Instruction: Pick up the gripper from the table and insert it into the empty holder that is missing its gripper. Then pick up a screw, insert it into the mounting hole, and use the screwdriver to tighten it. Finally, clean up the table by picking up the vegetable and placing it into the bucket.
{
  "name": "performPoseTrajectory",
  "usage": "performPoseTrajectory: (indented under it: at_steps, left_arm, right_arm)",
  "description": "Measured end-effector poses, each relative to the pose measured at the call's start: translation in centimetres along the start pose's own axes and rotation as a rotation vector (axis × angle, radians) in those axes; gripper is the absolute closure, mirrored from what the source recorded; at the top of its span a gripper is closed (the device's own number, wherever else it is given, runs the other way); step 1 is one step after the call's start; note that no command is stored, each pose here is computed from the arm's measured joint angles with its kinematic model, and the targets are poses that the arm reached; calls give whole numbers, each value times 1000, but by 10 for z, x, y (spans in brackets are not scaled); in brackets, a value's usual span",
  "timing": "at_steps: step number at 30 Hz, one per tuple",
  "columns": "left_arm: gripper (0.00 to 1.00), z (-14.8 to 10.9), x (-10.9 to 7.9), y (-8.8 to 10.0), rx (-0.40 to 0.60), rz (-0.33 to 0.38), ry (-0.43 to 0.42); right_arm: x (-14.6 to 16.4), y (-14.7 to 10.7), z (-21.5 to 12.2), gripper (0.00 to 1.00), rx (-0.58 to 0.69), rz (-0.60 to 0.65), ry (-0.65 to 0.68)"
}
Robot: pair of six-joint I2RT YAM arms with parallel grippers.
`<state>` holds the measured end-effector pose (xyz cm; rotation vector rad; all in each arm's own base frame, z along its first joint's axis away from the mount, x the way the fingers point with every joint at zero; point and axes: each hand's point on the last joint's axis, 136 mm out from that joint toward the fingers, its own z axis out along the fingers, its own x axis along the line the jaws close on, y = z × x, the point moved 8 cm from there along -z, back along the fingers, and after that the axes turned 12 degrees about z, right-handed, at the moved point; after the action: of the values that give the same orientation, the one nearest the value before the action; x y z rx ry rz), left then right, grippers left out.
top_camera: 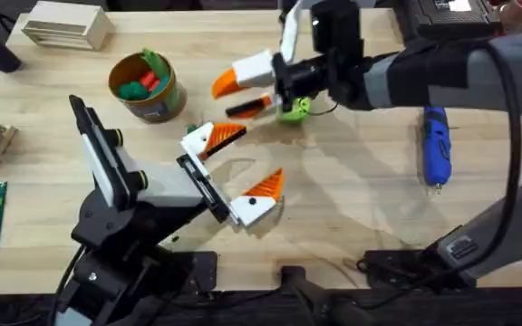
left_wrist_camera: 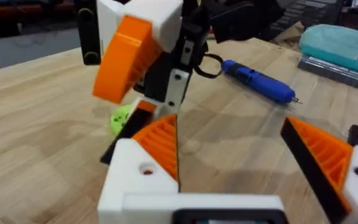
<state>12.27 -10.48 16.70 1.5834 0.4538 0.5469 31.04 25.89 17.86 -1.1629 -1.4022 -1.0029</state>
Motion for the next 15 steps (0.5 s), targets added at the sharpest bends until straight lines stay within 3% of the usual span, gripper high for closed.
performPoseTrajectory:
  at_steps: [7,8,10,15]
  left_arm:
    - [14,0,0,0,0,0,-3]
    - [14,0,0,0,0,0,-3]
    - [14,0,0,0,0,0,-3]
    - [14,0,0,0,0,0,-3]
  right_arm:
    - [-9,40,-47,175,-290,-43,-136]
    - [-5,42,-59,173,-342,-35,-257]
    - [4,38,-62,173,-346,-48,-367]
    - [24,27,-56,202,-336,-226,-697]
